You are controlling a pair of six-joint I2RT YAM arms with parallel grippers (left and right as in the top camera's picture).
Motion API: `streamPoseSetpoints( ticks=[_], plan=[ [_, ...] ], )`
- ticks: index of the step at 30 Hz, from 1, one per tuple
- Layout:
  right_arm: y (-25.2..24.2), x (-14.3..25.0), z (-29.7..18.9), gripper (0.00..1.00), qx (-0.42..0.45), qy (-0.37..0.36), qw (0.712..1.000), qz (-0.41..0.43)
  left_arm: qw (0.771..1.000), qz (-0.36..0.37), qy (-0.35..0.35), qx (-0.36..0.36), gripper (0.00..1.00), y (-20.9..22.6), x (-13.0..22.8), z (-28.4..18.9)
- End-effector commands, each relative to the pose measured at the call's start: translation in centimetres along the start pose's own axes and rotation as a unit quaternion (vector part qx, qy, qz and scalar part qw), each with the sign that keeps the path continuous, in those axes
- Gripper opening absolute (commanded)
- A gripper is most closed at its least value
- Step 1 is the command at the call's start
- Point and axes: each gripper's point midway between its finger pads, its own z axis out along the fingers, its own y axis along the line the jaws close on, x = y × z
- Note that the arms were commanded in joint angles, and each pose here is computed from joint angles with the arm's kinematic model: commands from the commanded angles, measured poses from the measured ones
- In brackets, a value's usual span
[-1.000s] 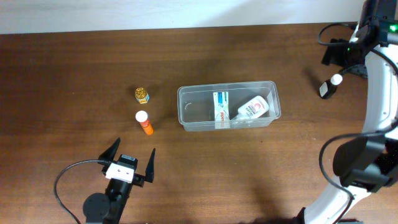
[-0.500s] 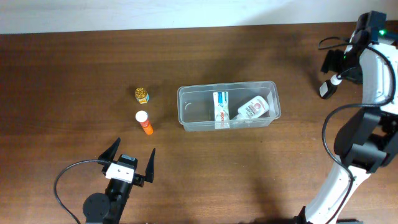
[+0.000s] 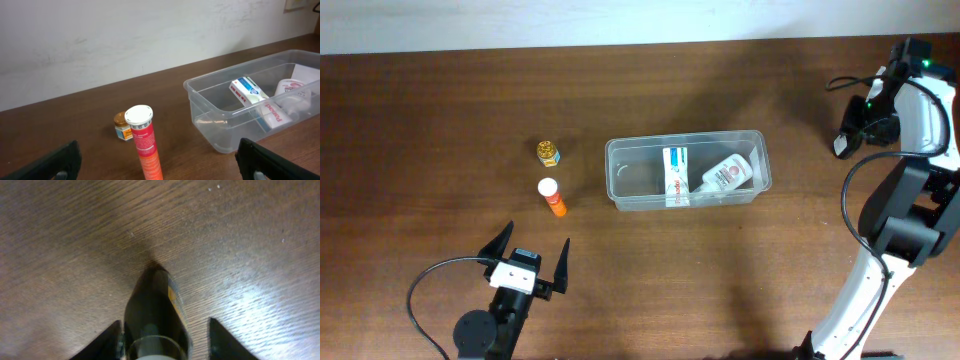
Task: Pack container
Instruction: 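Move the right gripper to the dark brown bottle and grasp it, then carry the brown bottle into the container and release it upright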
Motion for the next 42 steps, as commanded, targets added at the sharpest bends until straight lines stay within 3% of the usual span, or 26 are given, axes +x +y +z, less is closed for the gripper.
streamPoseSetpoints(
  ticks=[1, 14, 24, 34, 42],
  plan=[
    [0.0, 0.3, 0.6, 0.41, -0.005, 0.007, 1.0, 0.0, 1.0, 0.005, 0.004, -0.006, 0.99, 0.2, 0.2, 0.0],
    [0.2, 0.4, -0.1, 0.23, -0.013, 0.01, 1.0, 0.004, 1.0, 0.005, 0.004, -0.006, 0.99, 0.2, 0.2, 0.0],
    [1.3, -0.4, -4.8, 0.23, -0.039, -0.004, 0.999, 0.002, 1.0, 0.005, 0.004, -0.006, 0.99, 0.2, 0.2, 0.0],
    [3.8, 2.1, -11.8, 0.23, -0.081, 0.028, 0.996, -0.009, 1.0, 0.005, 0.004, -0.006, 0.99, 0.2, 0.2, 0.0],
    [9.1, 3.8, -17.3, 0.22, -0.096, -0.008, 0.993, -0.074, 1.0, 0.005, 0.004, -0.006, 0.99, 0.2, 0.2, 0.0]
  ],
)
